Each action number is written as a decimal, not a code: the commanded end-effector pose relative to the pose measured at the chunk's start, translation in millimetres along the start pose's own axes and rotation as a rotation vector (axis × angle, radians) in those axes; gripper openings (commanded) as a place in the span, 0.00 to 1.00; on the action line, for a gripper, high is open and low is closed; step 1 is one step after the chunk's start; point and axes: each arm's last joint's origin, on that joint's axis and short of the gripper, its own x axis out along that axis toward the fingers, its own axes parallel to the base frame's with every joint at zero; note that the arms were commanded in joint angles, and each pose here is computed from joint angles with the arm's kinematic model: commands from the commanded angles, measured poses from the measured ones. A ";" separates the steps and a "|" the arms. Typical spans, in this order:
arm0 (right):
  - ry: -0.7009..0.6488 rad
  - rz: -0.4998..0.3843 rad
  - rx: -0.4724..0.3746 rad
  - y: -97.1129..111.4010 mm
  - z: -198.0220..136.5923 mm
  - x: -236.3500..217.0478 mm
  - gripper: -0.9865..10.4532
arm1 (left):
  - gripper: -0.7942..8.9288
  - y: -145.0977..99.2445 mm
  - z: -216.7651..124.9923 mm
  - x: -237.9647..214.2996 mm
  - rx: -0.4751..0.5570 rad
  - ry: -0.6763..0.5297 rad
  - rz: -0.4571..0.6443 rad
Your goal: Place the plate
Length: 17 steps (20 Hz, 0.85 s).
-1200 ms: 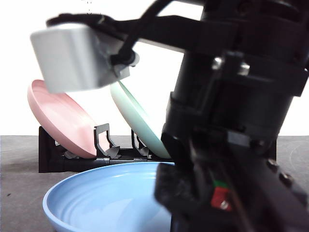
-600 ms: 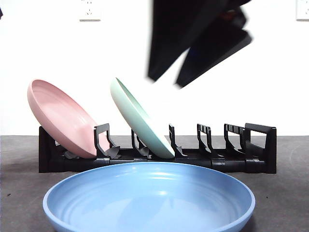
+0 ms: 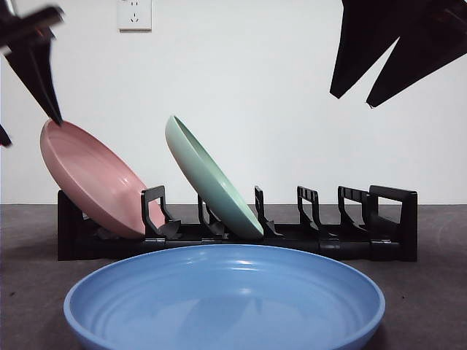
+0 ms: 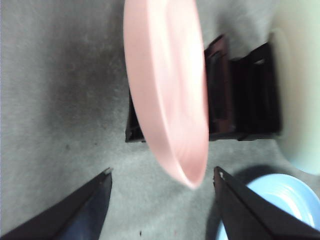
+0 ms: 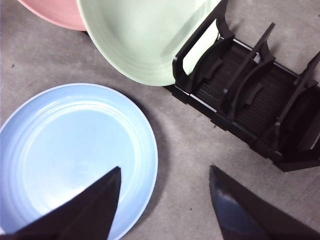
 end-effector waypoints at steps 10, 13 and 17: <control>0.004 0.002 0.010 1.3 1.8 0.0 0.33 | 0.40 -14.9 57.4 12.4 0.061 -0.026 0.034; 0.004 0.003 0.010 1.3 1.8 0.0 0.33 | 0.40 -14.0 54.7 9.8 0.063 0.013 0.066; 0.003 0.003 0.010 1.3 1.9 0.0 0.33 | 0.38 -12.5 53.5 9.6 0.077 0.019 0.105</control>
